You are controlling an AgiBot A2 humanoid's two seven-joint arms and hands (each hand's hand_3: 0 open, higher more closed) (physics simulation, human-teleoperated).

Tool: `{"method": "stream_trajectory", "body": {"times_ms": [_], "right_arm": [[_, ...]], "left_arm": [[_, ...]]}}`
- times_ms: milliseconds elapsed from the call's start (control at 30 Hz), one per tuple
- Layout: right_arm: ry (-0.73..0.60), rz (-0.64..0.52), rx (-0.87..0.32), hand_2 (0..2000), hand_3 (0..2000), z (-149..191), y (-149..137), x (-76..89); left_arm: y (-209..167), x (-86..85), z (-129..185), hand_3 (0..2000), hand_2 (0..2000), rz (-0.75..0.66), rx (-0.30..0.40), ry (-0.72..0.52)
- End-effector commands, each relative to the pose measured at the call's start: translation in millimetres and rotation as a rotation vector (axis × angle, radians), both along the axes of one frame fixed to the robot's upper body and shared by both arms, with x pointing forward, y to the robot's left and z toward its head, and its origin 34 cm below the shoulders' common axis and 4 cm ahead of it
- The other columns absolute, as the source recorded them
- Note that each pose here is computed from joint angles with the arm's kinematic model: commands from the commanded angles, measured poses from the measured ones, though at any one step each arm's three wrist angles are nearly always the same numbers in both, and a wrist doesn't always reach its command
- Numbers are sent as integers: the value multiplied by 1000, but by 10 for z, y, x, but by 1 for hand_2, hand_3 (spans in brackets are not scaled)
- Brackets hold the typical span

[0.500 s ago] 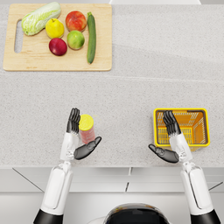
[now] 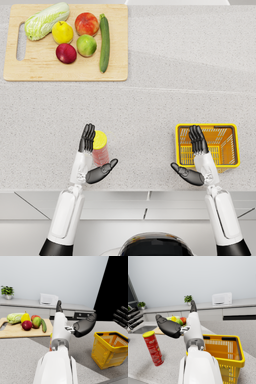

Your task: Pick up the red potato chip and place it into the yellow basket

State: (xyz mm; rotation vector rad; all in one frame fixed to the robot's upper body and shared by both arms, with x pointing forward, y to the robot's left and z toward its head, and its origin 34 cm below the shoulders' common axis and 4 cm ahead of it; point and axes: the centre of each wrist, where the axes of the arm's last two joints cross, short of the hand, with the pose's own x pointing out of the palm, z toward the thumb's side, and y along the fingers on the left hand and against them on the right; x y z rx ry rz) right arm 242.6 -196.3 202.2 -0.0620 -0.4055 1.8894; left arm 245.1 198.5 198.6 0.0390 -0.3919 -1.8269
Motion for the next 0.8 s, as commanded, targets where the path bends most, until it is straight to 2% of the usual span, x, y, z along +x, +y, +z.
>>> {"method": "stream_trajectory", "body": {"times_ms": [33,233,367,500,667,800], "right_arm": [[-53,-46,31,0,0,133,-72,59],[-160,-212,-176,0,0,191,-197,25],[-183,-257,-272,0,0,171,-187,40],[-184,-252,-298,0,0,138,-146,-1],[-187,-235,-299,0,0,127,-85,-32],[-184,-214,-296,0,0,107,-24,-54]], "left_arm": [[90,85,138,0,0,41,-29,-57],[165,138,145,0,0,159,191,-139],[135,224,-90,0,0,187,334,-82],[167,311,-447,0,0,194,395,47],[169,332,-909,0,0,172,440,214],[169,374,-1119,0,0,170,448,296]]}}
